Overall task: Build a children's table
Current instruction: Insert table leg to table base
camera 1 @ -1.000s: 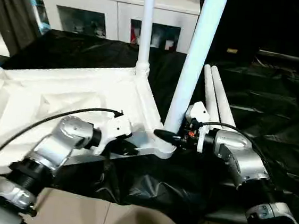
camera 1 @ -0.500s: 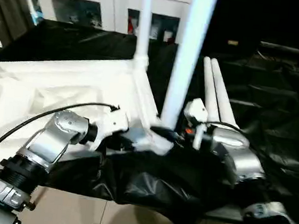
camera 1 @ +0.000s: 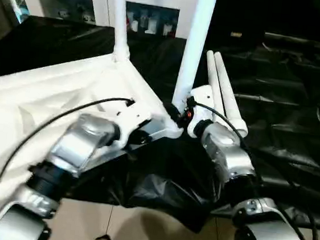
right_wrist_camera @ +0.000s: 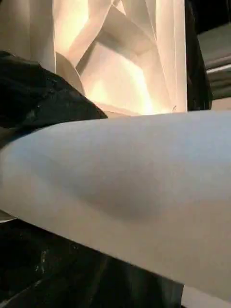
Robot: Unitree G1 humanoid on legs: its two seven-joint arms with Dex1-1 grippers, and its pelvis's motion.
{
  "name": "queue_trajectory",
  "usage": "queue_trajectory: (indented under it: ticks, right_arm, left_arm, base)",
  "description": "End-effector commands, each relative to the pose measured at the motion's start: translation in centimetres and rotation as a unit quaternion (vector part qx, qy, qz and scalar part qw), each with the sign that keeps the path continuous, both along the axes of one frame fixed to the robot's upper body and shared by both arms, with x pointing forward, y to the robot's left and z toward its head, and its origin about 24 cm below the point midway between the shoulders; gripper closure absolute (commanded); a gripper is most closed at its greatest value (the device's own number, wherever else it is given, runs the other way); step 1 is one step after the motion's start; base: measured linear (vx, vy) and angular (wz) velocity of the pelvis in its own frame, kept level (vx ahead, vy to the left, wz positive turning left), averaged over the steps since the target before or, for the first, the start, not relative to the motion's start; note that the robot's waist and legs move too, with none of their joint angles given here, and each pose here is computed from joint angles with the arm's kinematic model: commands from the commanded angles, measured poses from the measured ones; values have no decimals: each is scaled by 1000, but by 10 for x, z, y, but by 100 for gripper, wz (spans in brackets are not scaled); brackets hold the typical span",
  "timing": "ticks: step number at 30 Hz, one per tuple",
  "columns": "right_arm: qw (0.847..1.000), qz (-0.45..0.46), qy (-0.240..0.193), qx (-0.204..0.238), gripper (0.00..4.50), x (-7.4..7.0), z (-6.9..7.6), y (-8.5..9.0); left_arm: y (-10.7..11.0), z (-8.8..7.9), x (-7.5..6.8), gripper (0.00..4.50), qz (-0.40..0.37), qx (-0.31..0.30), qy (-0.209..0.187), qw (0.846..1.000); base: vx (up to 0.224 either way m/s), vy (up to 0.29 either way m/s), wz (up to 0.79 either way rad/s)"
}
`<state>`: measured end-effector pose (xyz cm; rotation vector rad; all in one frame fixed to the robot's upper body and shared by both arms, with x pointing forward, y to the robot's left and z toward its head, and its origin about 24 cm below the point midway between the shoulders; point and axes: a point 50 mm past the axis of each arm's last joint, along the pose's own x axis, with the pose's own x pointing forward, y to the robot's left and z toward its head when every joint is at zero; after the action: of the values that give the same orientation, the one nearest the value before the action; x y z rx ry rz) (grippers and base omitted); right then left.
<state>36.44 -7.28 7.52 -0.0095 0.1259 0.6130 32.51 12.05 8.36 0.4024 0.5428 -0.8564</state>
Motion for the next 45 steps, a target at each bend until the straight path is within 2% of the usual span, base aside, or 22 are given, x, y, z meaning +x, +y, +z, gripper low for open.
queue_trajectory:
  ticks: [1,9,13,17,20,23,34,42,45]
  right_arm:
    - [990,-3,133,-42,258,-24,-62,-9]
    - [991,77,112,-19,258,-24,-48,-25]
    - [982,149,108,-28,258,-30,-41,-42]
    - [974,197,106,-36,258,-33,-35,-52]
    - [971,211,106,-38,258,-34,-32,-54]
    - [959,258,107,-43,258,-36,-26,-58]
    - [945,311,97,-35,258,-42,-23,-53]
    - [951,299,72,-38,258,-42,-23,-54]
    - [953,294,63,-33,258,-46,-26,-54]
  left_arm:
    - [-6,17,4,450,-10,-1,-36,999]
    - [-5,18,-7,450,-91,-17,-39,995]
    - [2,14,-13,450,-132,-16,-37,990]
    - [10,13,-16,450,-148,-20,-25,989]
    - [12,12,-17,450,-156,-22,-22,987]
    - [18,10,-21,450,-186,-19,-15,982]
    - [29,11,-16,450,-201,-13,-16,979]
    - [31,12,-12,450,-193,-18,-21,981]
    - [31,11,-11,450,-192,-17,-22,981]
  base:
    - [0,0,0]
    - [0,0,0]
    - [15,-3,2]
    - [64,-23,6]
    - [76,-25,5]
    - [42,-7,0]
    - [0,0,0]
    - [0,0,0]
    - [0,0,0]
